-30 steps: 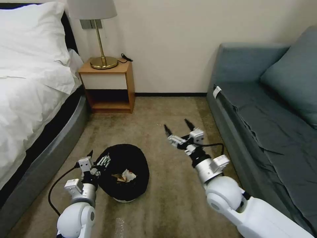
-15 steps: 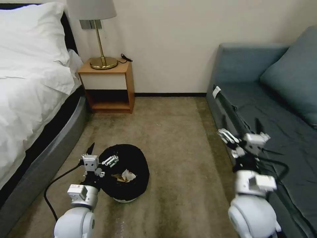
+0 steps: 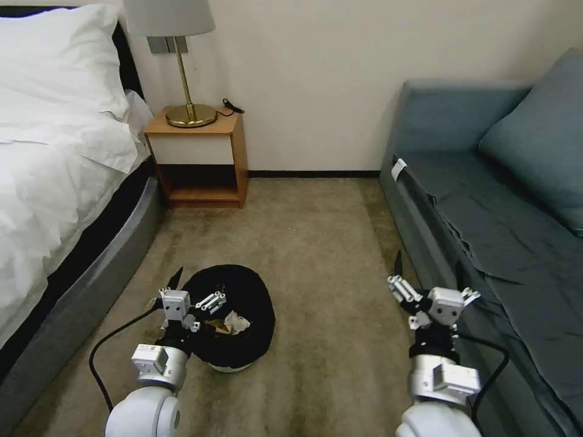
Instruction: Pick up the trash bin, then pick up the garbage on the floor and place it into the trash bin.
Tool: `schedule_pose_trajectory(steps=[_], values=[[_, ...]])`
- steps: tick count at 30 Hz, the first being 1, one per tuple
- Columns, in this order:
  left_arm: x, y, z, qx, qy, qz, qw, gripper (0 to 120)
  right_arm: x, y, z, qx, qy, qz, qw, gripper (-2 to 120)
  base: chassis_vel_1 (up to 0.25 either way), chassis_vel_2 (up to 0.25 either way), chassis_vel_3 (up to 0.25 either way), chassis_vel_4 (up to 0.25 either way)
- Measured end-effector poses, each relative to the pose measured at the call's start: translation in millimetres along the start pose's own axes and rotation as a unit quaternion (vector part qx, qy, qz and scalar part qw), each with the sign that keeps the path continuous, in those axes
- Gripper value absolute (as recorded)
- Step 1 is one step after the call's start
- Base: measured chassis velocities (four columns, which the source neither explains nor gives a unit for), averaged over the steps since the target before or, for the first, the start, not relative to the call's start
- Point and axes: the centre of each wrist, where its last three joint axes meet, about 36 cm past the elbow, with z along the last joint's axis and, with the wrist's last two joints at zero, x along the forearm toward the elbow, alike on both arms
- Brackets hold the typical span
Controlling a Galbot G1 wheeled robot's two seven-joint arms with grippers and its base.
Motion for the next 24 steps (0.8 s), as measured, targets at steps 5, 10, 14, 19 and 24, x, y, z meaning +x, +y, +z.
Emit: schedule_pose_trajectory(steps=[5,10,14,19,24], values=[[0.0,0.1,0.1,0.001,0.000,-0.001,1.0000,100,-0.2,0.3,0.1,-0.001,0.000,-0.001,1.000,100,0.000,0.000,0.000,0.000],[-0.1,0.2,0.2,0.001,0.000,-0.001,1.0000,100,-0.6,0.4,0.2,-0.001,-0.001,-0.002,1.000,100,0.000,0.000,0.000,0.000],[-0.1,0.3,0.3,0.001,0.000,-0.001,1.0000,100,-0.9,0.4,0.2,-0.002,-0.001,-0.002,1.000,100,0.000,0.000,0.000,0.000],[-0.2,0.4,0.4,0.001,0.000,-0.002,1.0000,100,-1.0,0.5,0.3,-0.002,-0.001,-0.002,1.000,100,0.000,0.000,0.000,0.000],[-0.2,0.5,0.5,0.001,0.000,-0.002,1.0000,100,-1.1,0.5,0.3,-0.003,-0.001,-0.002,1.000,100,0.000,0.000,0.000,0.000]])
